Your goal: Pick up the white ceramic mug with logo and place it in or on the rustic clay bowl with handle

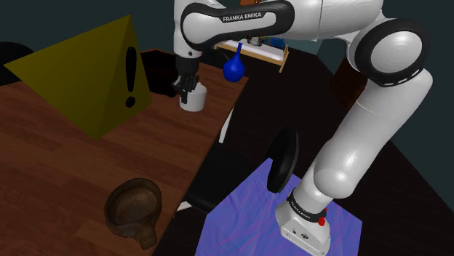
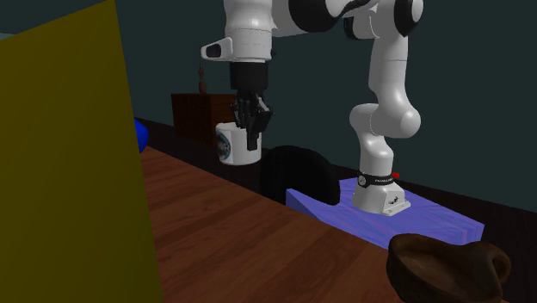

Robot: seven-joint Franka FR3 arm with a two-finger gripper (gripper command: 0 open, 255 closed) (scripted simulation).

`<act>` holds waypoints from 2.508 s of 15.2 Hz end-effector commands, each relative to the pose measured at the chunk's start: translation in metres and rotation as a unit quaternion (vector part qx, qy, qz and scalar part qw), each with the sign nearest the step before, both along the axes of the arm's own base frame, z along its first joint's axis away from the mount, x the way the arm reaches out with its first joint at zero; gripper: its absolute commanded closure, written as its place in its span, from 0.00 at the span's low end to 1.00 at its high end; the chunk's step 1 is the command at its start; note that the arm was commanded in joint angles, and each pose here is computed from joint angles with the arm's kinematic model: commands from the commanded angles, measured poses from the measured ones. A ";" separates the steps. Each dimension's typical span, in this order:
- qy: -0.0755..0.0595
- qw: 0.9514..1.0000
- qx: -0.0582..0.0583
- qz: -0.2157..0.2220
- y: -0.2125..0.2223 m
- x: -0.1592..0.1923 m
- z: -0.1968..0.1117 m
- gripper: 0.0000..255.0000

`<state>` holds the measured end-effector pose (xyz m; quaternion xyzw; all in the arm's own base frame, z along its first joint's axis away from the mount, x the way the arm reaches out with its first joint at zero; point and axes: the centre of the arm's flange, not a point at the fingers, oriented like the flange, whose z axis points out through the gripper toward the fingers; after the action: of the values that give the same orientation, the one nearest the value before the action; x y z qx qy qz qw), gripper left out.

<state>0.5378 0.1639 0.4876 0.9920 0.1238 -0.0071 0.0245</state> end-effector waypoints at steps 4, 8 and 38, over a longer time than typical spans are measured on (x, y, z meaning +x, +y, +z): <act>0.000 1.000 0.000 0.000 0.011 -0.007 0.020 1.00; 0.000 1.000 0.000 0.000 0.054 -0.037 0.022 1.00; 0.000 1.000 0.000 0.000 0.317 -0.219 -0.001 1.00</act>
<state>0.3194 0.4794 0.4921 0.9920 0.1240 -0.0073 0.0247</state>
